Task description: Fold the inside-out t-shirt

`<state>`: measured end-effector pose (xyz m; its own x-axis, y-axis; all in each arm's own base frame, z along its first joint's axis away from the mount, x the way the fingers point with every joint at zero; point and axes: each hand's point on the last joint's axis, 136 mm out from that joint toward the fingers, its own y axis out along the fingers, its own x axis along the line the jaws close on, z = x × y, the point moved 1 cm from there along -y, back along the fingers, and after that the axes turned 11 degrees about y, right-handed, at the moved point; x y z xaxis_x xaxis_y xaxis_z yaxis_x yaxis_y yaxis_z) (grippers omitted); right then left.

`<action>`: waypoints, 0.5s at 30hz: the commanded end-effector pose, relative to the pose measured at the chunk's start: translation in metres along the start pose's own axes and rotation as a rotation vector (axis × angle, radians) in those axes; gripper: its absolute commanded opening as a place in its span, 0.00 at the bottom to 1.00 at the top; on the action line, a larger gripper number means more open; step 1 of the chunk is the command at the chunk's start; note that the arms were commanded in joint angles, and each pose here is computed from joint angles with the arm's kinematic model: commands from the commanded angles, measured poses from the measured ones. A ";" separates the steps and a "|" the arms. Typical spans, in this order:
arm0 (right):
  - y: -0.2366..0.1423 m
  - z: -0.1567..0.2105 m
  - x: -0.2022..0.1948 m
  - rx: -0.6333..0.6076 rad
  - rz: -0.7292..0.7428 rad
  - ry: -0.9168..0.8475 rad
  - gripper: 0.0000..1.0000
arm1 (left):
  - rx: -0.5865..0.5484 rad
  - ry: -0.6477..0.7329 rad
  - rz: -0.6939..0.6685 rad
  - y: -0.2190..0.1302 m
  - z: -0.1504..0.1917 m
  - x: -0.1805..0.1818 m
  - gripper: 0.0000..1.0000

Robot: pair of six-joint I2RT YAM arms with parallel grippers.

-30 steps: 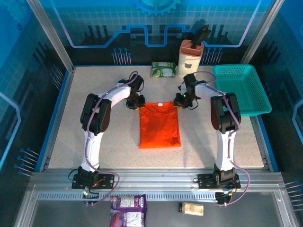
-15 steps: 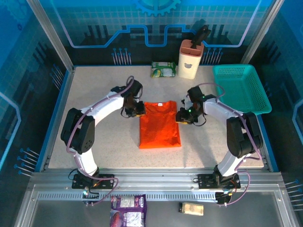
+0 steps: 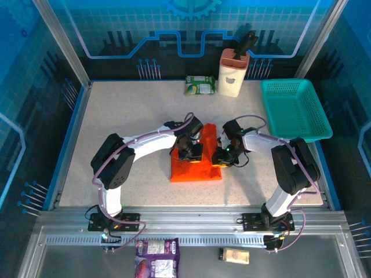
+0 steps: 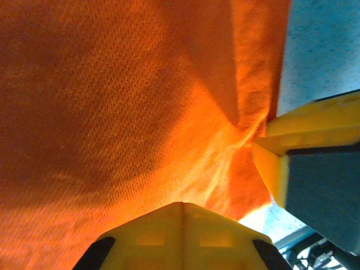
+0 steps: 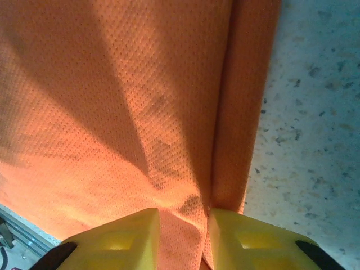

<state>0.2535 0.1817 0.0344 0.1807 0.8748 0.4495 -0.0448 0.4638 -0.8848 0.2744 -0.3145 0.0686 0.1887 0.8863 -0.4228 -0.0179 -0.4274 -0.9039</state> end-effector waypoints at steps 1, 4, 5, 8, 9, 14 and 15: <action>0.010 0.003 -0.002 0.018 0.010 0.000 0.30 | 0.030 -0.017 -0.069 0.008 0.003 0.014 0.03; 0.013 0.003 -0.001 0.028 0.002 0.005 0.29 | 0.046 -0.018 -0.091 0.016 0.004 0.020 0.02; 0.013 0.003 0.000 0.030 -0.004 0.005 0.27 | 0.056 -0.022 -0.095 0.020 0.005 0.023 0.02; 0.009 0.004 0.005 0.026 -0.021 0.002 0.19 | 0.080 -0.027 -0.102 0.030 0.009 0.028 0.02; 0.006 0.004 0.006 0.023 -0.023 0.000 0.16 | 0.084 -0.030 -0.107 0.032 0.010 0.030 0.02; -0.011 0.008 0.004 -0.005 0.028 0.000 0.00 | 0.104 -0.032 -0.142 0.039 0.015 0.040 0.02; -0.014 0.009 0.002 -0.008 0.046 0.001 0.00 | 0.105 -0.033 -0.143 0.039 0.015 0.040 0.02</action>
<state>0.2507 0.1828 0.0345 0.1911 0.8776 0.4397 -0.0500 0.4561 -0.8885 0.2723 -0.3057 0.0324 0.1638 0.9212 -0.3529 -0.0642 -0.3471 -0.9356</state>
